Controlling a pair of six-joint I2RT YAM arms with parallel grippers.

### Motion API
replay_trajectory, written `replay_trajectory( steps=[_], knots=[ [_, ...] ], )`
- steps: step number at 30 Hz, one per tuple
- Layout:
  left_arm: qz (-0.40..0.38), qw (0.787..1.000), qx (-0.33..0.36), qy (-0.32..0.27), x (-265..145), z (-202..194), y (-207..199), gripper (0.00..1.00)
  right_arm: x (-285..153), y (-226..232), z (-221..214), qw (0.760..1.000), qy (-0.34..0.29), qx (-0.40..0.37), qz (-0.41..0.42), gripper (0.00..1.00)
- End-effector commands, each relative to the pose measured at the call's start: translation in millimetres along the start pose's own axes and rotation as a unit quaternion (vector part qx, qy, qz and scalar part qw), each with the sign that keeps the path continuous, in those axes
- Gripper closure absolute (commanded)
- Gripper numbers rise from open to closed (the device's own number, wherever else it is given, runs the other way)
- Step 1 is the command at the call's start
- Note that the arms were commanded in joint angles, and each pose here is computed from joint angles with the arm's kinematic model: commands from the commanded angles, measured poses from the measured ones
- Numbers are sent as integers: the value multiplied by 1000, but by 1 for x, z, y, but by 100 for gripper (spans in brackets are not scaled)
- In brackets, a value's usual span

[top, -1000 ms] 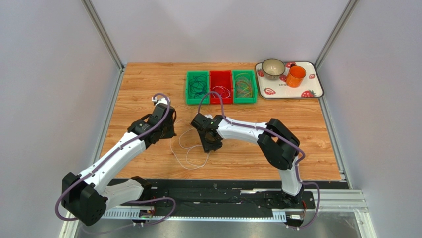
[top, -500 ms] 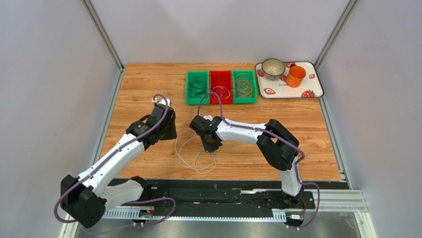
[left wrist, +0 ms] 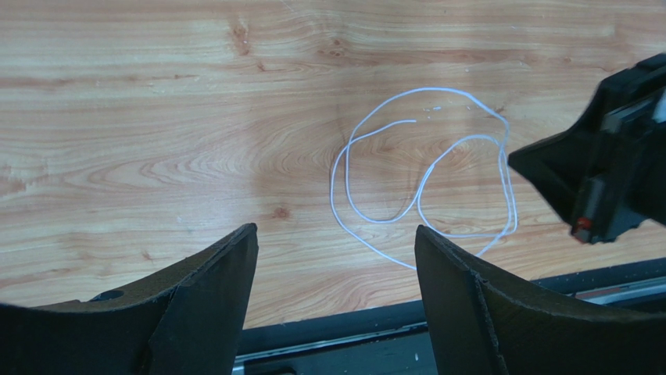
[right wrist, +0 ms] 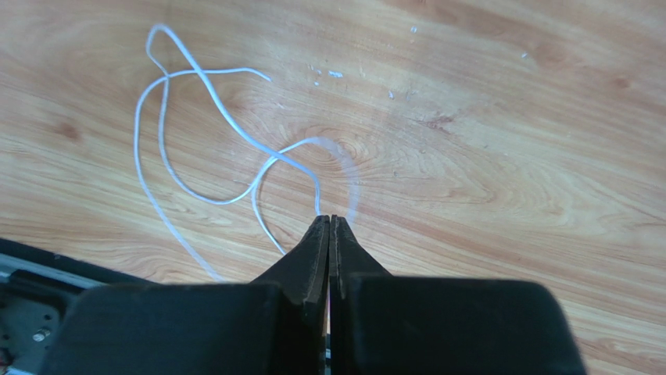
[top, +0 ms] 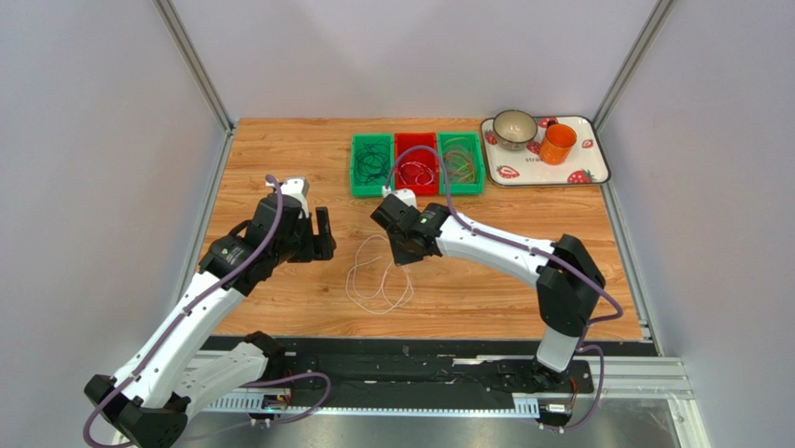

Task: Untangle the cables
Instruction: Pick up the cable at the center of the board.

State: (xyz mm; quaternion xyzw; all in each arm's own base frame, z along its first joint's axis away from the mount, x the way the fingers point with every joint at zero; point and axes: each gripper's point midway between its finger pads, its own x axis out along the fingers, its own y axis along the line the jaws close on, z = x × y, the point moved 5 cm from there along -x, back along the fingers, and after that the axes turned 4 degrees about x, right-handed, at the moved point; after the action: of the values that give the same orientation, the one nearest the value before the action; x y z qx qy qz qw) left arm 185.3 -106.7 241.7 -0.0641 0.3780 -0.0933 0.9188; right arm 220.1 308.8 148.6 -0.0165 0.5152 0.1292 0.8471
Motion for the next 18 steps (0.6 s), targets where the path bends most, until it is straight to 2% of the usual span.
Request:
replay_trajectory(
  steps=[1, 6, 10, 11, 13, 14, 15, 18],
  knots=[
    [0, 999, 47, -8, -23, 3, 9, 18, -40, -5, 28, 998, -61, 1, -2, 100],
    [5, 998, 51, -31, -29, 1, 14, 18, -64, -8, 49, 995, -99, 7, -1, 100],
    [2, 998, 49, -42, -31, 2, 15, 18, -63, -9, 52, 996, -92, 0, -5, 100],
    [0, 998, 49, -42, -32, 2, 15, 17, -59, -9, 50, 997, -80, 5, 1, 90],
    [-3, 998, 49, -44, -31, 2, 14, 17, -47, -10, 41, 999, -53, 8, 3, 56],
    [-4, 998, 48, -42, -30, 1, 13, 18, -42, -9, 36, 999, -41, 11, 7, 11],
    [-6, 998, 47, -43, -30, 1, 13, 18, -37, -9, 32, 999, -33, 15, 5, 1],
    [-8, 998, 49, -43, -30, 1, 13, 18, -16, -9, 16, 1000, 2, 28, 0, 0]
  ],
)
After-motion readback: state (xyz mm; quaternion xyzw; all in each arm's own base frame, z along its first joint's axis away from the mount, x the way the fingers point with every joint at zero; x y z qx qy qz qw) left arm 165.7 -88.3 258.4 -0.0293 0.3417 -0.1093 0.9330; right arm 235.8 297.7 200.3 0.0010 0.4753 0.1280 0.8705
